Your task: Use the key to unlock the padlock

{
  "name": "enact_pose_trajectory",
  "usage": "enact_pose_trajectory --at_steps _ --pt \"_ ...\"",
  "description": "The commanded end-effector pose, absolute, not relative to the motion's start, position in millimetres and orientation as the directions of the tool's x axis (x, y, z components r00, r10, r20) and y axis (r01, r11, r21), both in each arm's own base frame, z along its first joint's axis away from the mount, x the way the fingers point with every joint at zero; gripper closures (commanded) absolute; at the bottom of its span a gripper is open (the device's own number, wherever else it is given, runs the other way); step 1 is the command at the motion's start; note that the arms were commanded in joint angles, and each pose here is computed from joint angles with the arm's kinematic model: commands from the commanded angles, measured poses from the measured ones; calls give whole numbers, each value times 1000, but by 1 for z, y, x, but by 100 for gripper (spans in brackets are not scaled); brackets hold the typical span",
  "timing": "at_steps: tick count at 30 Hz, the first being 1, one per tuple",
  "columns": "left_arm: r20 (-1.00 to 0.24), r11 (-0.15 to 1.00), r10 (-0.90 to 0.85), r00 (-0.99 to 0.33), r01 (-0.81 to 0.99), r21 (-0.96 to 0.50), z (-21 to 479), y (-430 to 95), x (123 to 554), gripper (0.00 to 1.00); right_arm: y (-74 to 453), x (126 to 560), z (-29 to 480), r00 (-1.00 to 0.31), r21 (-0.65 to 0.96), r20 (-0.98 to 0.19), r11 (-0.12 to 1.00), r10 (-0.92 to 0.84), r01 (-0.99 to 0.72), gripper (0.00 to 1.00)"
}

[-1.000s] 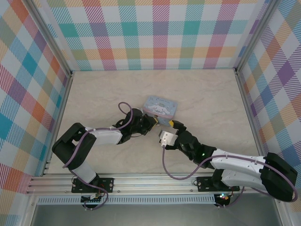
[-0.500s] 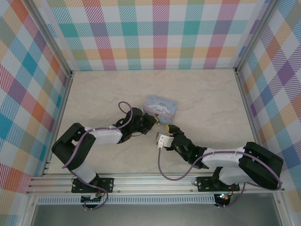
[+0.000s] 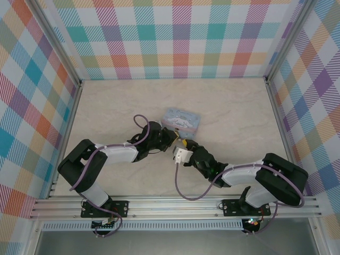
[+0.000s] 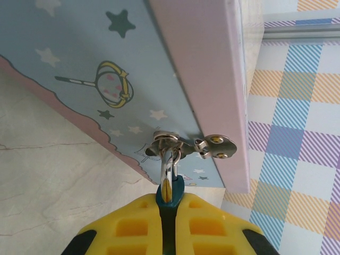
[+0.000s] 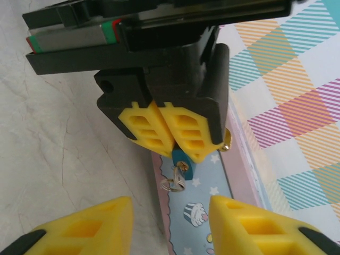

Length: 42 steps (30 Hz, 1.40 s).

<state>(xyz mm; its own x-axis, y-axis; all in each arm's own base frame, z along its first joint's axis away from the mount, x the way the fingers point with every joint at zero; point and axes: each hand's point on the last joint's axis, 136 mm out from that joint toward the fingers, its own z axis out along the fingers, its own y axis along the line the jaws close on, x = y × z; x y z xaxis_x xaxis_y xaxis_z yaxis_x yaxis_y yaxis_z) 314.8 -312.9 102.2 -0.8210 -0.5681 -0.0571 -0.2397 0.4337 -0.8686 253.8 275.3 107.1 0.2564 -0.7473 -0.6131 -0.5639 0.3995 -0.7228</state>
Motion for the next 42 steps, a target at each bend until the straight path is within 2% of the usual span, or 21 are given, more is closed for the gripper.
enact_pose_trajectory --at_steps 1,6,14,19,42 --pt "-76 378 -572 -817 -181 -908 135 -323 320 100 289 263 130 283 -702 -670 463 -686 -541 60" --pt "-76 378 -569 -819 -179 -909 136 -324 320 100 289 269 130 272 -700 -677 483 -684 -527 65" --pt "-74 381 -566 -821 -181 -907 133 -326 319 100 288 274 126 248 -687 -686 497 -684 -530 78" --pt "-71 380 -563 -823 -182 -907 133 -327 320 100 287 276 122 234 -683 -686 499 -689 -534 81" --pt "-64 381 -555 -829 -184 -906 132 -329 318 100 286 289 119 214 -687 -689 531 -692 -496 83"
